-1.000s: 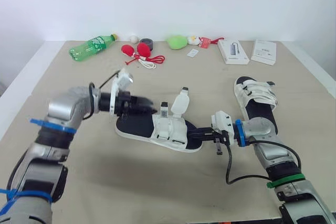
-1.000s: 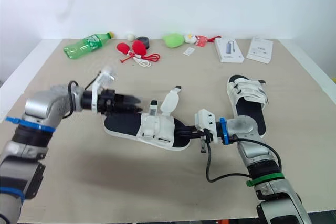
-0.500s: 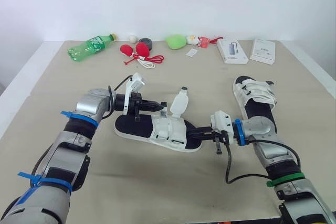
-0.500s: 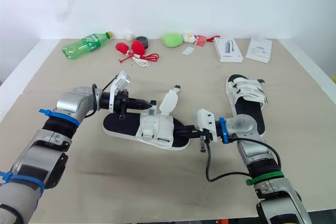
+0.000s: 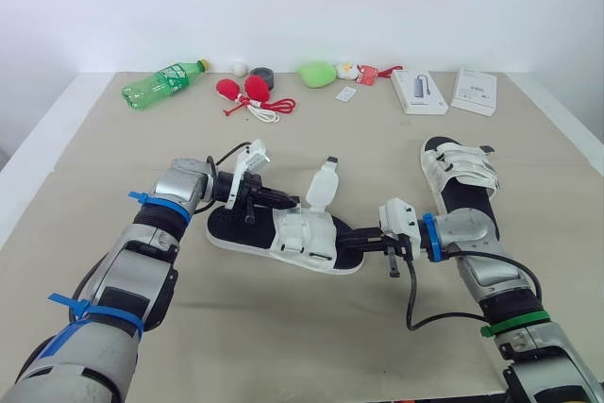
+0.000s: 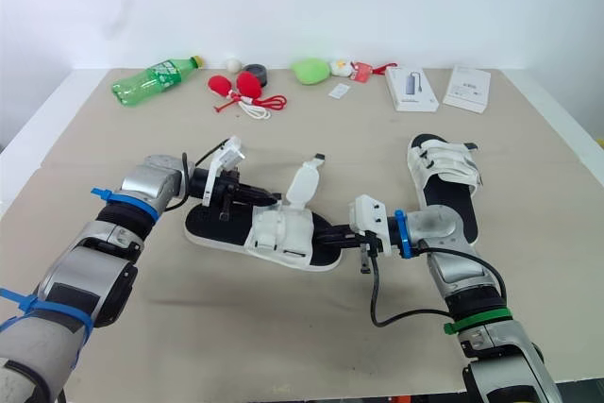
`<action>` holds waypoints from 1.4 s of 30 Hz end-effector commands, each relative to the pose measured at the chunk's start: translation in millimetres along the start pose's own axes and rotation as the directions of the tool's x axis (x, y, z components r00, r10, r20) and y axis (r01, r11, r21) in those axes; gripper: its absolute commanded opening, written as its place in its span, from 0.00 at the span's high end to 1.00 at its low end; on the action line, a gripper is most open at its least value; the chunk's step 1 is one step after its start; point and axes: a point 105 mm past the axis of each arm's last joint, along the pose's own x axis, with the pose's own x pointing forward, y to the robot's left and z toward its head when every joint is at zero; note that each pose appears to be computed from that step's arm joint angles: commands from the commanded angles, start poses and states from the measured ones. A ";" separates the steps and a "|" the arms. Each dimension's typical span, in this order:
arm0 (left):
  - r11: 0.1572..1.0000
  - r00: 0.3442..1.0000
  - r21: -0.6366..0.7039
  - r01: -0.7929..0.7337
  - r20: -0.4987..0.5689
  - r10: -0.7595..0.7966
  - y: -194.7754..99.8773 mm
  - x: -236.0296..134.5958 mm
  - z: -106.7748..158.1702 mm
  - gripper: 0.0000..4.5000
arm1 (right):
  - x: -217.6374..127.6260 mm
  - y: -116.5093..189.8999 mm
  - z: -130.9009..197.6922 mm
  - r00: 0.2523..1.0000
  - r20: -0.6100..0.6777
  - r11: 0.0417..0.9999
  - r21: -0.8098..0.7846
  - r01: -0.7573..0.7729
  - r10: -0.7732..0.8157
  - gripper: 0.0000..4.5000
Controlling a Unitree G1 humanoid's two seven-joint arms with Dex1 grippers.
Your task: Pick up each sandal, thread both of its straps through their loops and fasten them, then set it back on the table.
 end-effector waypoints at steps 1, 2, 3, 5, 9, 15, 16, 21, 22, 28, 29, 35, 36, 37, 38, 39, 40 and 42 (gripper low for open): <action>1.000 0.998 -0.018 0.008 -0.062 -0.009 -2.8 -2.7 -14.9 0.99 | -5.0 -4.2 7.9 1.000 0.012 0.999 -0.037 0.025 -0.024 1.00; 1.000 0.998 -0.026 0.007 -0.066 -0.009 -3.7 -4.1 -16.8 0.99 | -5.1 -4.6 8.2 0.999 0.016 0.999 -0.034 0.028 -0.028 1.00; 0.999 0.998 -0.033 0.010 -0.068 -0.012 -5.3 -5.6 -18.5 0.99 | -5.0 -5.3 9.4 0.999 0.028 0.999 -0.028 0.035 -0.034 1.00; 0.999 0.997 -0.039 0.011 -0.075 -0.014 -7.9 -7.7 -21.0 0.99 | -4.4 -8.2 14.9 0.996 0.072 0.998 0.008 0.057 -0.058 1.00; 0.999 0.997 -0.037 -0.013 -0.076 0.010 -8.7 -9.2 -22.9 0.99 | -3.5 -4.6 17.3 0.994 0.102 0.999 0.030 0.039 -0.041 1.00; 0.999 0.996 -0.020 -0.047 -0.079 0.046 -7.1 -6.6 -25.4 0.99 | -4.6 0.4 14.5 0.994 0.108 0.999 0.049 0.006 -0.011 1.00; 0.999 0.996 -0.016 -0.051 -0.077 0.050 -7.0 -5.6 -25.1 0.99 | -5.1 -0.6 16.4 0.993 0.118 0.999 0.050 0.010 -0.016 1.00; 0.998 0.996 -0.009 -0.069 -0.055 0.068 -6.2 -2.9 -20.7 0.99 | -8.1 3.9 22.3 0.992 0.123 0.998 0.056 -0.010 0.003 1.00; 0.998 0.996 -0.005 -0.069 -0.055 0.068 -6.5 -2.8 -20.3 0.99 | -8.4 5.8 21.1 0.993 0.118 0.998 0.065 -0.015 0.007 1.00; 0.998 0.997 0.006 -0.069 -0.037 0.069 -7.9 -1.5 -13.2 0.99 | -4.2 17.1 6.5 0.996 0.091 0.995 0.094 -0.011 0.003 1.00; 0.998 0.997 0.009 -0.070 -0.034 0.070 -8.1 -1.1 -11.8 0.99 | -4.1 15.4 6.0 0.996 0.093 0.995 0.100 0.002 -0.012 1.00; 0.998 0.998 0.020 -0.057 -0.023 0.057 -12.7 -1.0 -6.6 0.99 | -7.8 9.8 2.7 0.998 0.063 0.995 0.099 0.023 -0.029 1.00; 0.998 0.998 0.022 -0.056 -0.021 0.056 -13.4 -1.5 -5.8 0.99 | -8.3 9.9 1.1 0.998 0.055 0.995 0.100 0.023 -0.029 1.00; 0.998 0.998 0.022 -0.055 -0.019 0.056 -13.8 -2.1 -5.2 0.99 | -8.6 9.6 -0.3 0.998 0.050 0.995 0.101 0.026 -0.031 1.00; 0.998 0.998 0.021 -0.055 -0.017 0.055 -14.3 -3.5 -4.9 0.99 | -8.7 9.2 -1.9 0.999 0.043 0.994 0.102 0.026 -0.031 1.00; 0.998 0.998 0.022 -0.055 -0.017 0.056 -14.7 -5.0 -4.9 0.99 | -8.5 8.7 -3.0 0.999 0.038 0.995 0.100 0.026 -0.030 1.00; 0.998 0.998 0.022 -0.057 -0.017 0.057 -15.1 -6.6 -5.0 0.99 | -8.1 8.2 -3.6 0.999 0.035 0.995 0.099 0.025 -0.029 1.00; 0.998 0.998 0.024 -0.058 -0.018 0.058 -15.6 -8.5 -5.2 0.99 | -7.4 7.3 -3.9 0.999 0.034 0.995 0.097 0.024 -0.027 1.00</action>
